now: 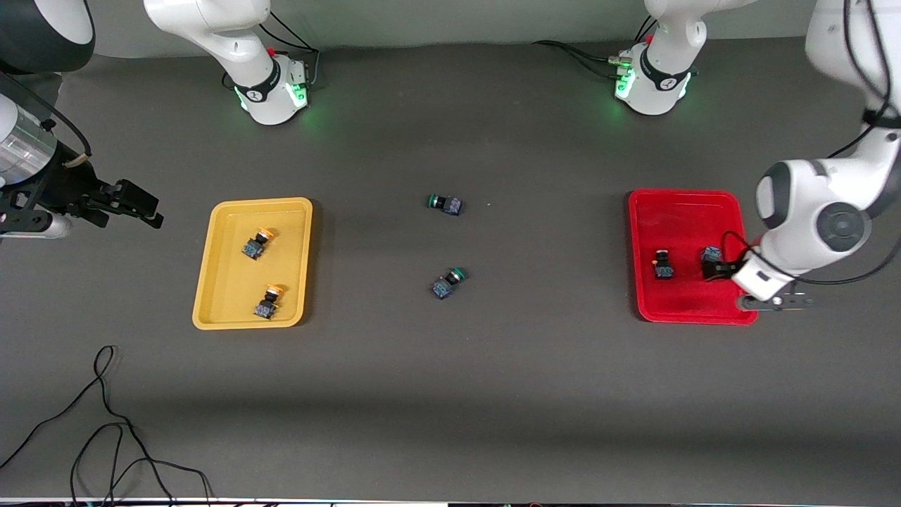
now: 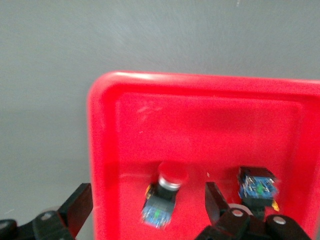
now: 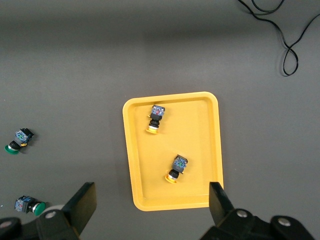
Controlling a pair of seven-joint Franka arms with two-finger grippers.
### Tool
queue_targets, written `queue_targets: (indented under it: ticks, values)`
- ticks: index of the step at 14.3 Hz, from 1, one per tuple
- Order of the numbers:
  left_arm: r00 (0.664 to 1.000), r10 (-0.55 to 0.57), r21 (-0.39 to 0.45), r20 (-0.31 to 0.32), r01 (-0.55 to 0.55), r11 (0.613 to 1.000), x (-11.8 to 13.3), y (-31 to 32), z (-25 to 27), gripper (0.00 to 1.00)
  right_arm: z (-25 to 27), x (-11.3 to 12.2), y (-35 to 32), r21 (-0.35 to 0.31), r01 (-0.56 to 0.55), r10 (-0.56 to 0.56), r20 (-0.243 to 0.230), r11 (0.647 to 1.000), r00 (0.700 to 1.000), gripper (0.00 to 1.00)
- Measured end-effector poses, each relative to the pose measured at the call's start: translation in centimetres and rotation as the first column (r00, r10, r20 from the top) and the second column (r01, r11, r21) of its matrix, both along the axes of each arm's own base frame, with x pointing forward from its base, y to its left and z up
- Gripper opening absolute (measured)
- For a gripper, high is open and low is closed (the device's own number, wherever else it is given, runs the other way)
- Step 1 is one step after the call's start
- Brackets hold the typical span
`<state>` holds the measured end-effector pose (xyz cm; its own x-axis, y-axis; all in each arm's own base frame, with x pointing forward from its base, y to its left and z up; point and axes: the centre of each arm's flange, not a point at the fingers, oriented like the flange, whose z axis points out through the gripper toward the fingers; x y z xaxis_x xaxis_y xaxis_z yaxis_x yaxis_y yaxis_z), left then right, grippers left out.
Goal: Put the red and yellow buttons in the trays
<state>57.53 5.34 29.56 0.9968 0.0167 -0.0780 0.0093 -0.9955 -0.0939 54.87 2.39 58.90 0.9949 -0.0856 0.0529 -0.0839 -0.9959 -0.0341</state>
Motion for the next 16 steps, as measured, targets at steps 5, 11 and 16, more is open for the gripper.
queue_targets:
  ticks: [5,11,16]
  values:
    - [1.0,-0.026,-0.039,-0.007,0.025,0.999,-1.9,-0.2,14.7,1.0,-0.1,0.2,0.0,0.0,-0.001,0.001,0.0,1.0,1.0,1.0]
    - [0.997,-0.073,-0.104,-0.016,0.071,0.992,-3.7,-3.9,26.9,1.0,0.1,0.4,0.0,0.0,-0.001,0.001,0.005,1.0,1.0,1.0]
    - [0.997,-0.074,-0.109,-0.012,0.072,0.991,-2.8,-8.6,28.5,1.0,0.2,0.4,0.1,0.0,-0.002,0.002,0.007,1.0,1.0,1.0]
